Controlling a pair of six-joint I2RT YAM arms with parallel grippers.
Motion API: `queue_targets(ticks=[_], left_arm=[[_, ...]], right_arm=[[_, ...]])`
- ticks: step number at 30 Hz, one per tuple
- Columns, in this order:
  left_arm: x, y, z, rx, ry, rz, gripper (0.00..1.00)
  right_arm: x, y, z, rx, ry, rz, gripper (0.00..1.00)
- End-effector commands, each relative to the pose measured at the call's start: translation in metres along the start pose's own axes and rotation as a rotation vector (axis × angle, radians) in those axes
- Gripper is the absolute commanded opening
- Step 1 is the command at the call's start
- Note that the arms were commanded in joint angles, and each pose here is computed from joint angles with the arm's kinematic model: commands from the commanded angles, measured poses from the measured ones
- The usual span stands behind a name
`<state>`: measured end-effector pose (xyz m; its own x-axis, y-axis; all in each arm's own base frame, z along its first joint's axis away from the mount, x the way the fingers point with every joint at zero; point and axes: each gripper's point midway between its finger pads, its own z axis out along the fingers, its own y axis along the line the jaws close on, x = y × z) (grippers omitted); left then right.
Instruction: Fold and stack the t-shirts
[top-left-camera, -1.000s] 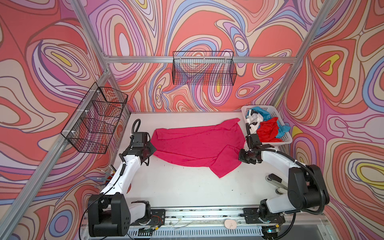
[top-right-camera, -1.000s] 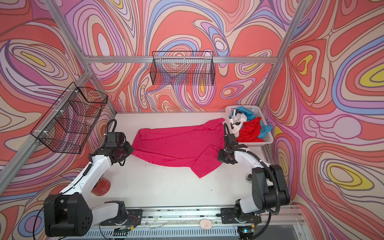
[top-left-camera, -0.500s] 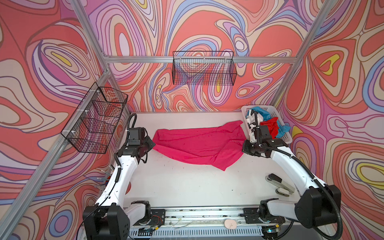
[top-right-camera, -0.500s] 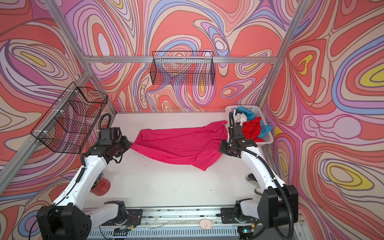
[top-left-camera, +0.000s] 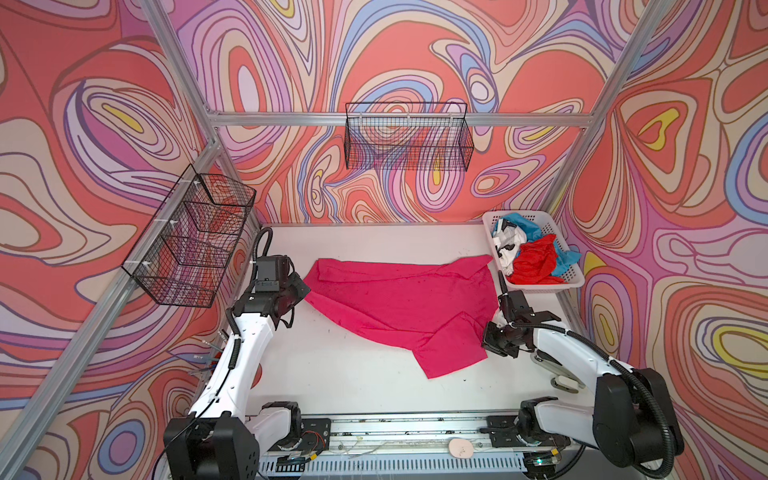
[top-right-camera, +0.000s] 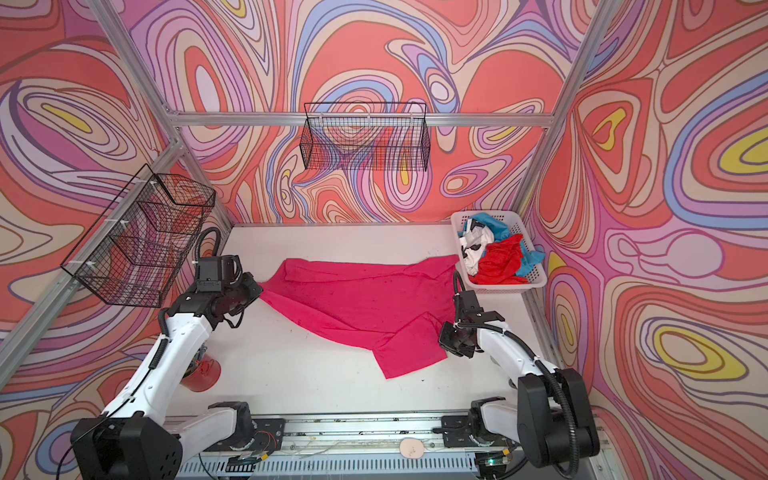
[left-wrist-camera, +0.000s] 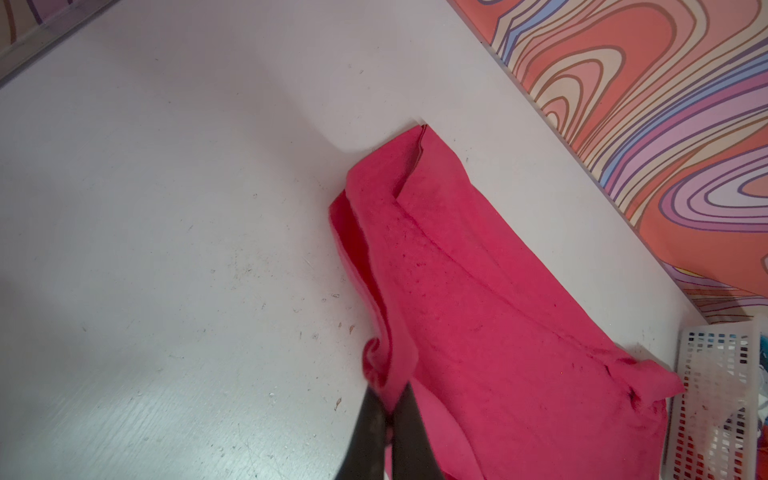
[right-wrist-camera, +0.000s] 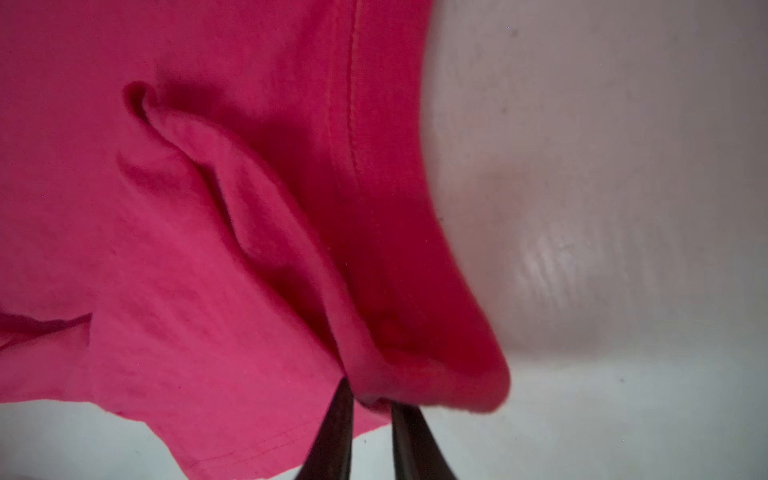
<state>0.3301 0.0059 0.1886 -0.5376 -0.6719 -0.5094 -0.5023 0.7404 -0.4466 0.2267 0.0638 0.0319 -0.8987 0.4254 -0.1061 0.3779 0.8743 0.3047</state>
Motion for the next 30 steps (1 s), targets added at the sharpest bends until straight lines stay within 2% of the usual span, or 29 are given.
queue_targets(ticks=[1, 8, 13, 19, 22, 26, 27, 30], left_arm=[[0.006, 0.007, 0.005, -0.023, 0.02, -0.002, 0.0], [0.009, 0.009, 0.006, -0.023, 0.022, -0.008, 0.0], [0.008, 0.01, 0.005, -0.027, 0.022, 0.0, 0.0], [0.009, 0.011, 0.006, -0.025, 0.019, -0.004, 0.0], [0.012, 0.011, 0.007, -0.021, 0.026, -0.009, 0.0], [0.013, 0.012, 0.008, -0.019, 0.027, -0.013, 0.0], [0.013, 0.012, 0.008, -0.019, 0.027, -0.012, 0.0], [0.011, 0.011, 0.006, -0.015, 0.023, -0.012, 0.0]], right_arm=[[0.002, -0.002, 0.008, -0.01, 0.001, 0.035, 0.23], [0.015, -0.012, 0.005, 0.011, -0.008, 0.078, 0.25], [0.022, -0.014, 0.004, 0.031, -0.004, 0.088, 0.31], [0.033, -0.017, 0.007, 0.041, -0.008, 0.095, 0.3], [0.031, -0.016, 0.01, 0.039, -0.01, 0.09, 0.23], [0.025, -0.011, 0.009, 0.031, -0.026, 0.077, 0.09], [0.024, -0.009, 0.007, 0.025, -0.027, 0.076, 0.01], [0.02, -0.003, 0.001, 0.008, -0.036, 0.068, 0.0]])
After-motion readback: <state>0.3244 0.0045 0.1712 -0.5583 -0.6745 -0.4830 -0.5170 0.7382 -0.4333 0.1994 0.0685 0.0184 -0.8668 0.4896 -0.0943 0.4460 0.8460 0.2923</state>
